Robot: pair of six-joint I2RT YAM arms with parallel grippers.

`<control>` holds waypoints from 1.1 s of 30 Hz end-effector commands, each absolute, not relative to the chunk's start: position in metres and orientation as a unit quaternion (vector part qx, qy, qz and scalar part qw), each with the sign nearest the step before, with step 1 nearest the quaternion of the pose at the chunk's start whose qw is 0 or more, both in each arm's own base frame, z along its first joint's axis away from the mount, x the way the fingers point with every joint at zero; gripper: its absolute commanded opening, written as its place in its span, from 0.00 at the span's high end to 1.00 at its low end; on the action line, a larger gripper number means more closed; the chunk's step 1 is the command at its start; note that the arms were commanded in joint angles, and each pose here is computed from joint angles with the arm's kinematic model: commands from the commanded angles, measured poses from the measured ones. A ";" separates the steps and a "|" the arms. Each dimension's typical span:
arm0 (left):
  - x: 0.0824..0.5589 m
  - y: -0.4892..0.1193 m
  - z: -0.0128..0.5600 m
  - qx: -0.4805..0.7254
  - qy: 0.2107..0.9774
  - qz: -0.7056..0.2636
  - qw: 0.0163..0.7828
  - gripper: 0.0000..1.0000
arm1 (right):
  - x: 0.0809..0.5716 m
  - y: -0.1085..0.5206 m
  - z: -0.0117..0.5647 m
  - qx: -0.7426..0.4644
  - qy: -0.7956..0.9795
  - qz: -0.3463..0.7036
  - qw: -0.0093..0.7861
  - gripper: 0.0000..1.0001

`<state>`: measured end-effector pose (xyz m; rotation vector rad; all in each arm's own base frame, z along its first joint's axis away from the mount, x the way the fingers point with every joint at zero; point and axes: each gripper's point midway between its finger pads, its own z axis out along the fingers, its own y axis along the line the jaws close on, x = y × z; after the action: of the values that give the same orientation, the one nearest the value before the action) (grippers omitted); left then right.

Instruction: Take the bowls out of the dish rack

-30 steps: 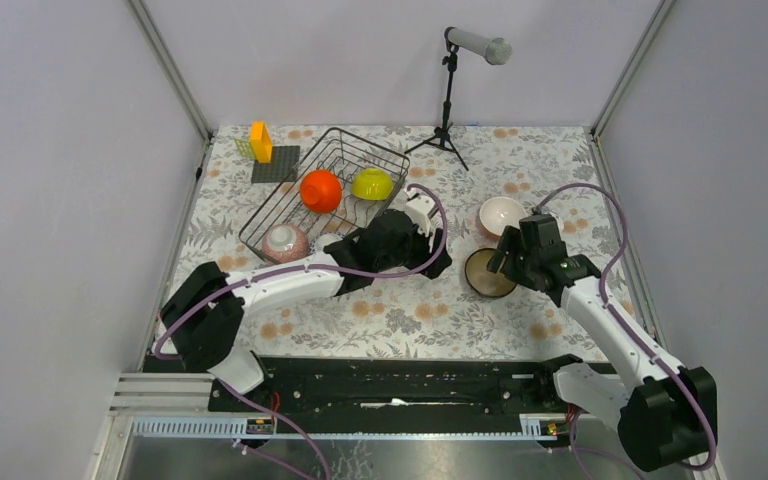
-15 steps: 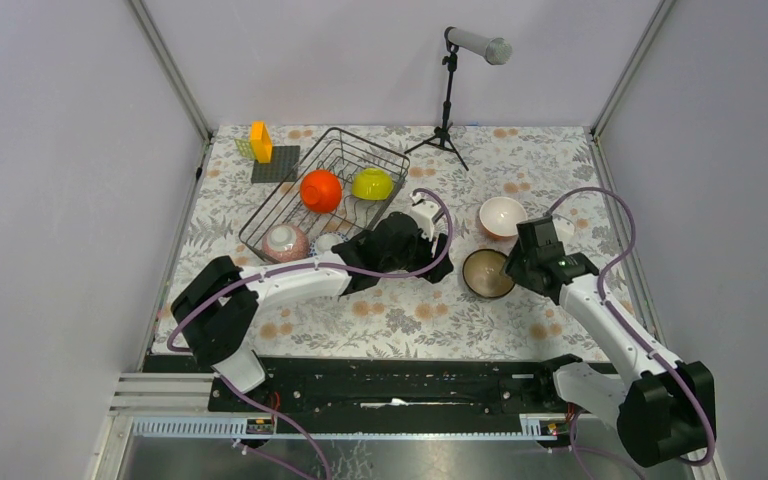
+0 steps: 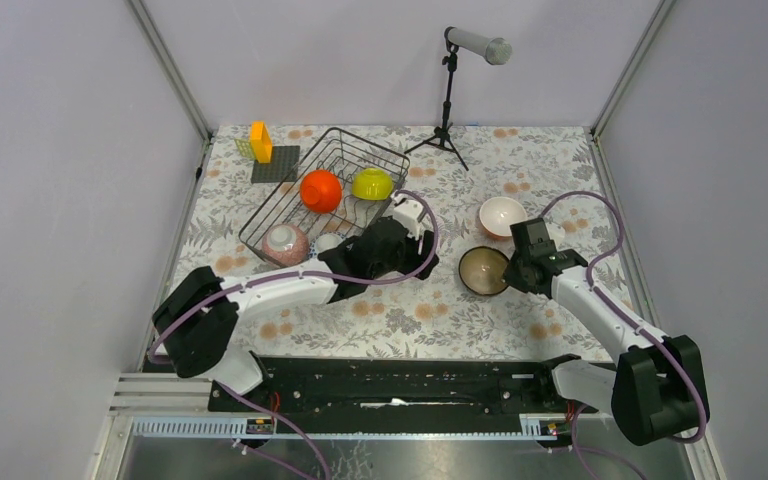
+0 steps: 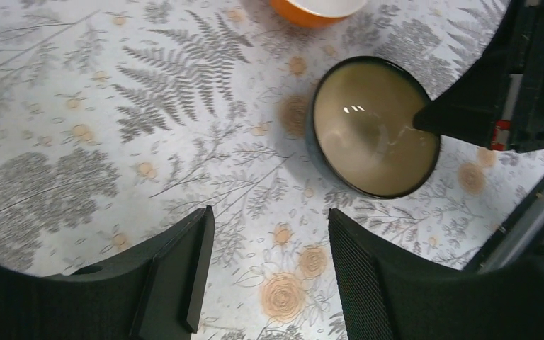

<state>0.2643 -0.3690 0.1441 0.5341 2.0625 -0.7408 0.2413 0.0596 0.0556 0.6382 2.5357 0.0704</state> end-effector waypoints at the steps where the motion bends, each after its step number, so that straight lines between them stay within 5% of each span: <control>1: 0.283 -0.346 0.182 0.159 0.801 -0.279 0.504 0.35 | 0.257 0.075 0.073 0.214 0.934 0.063 0.278 1.00; 15: 0.299 -0.287 0.195 0.062 0.796 -0.208 0.564 0.34 | 0.339 0.126 0.123 0.166 0.926 0.148 0.305 1.00; 33: 0.328 -0.246 0.208 0.014 0.792 -0.176 0.584 0.28 | 0.505 0.140 0.110 0.175 0.916 0.079 0.352 1.00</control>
<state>0.3177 -0.2534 0.1859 0.0786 1.8998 -0.3970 0.4546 0.1360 0.0757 0.4681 2.5222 0.1972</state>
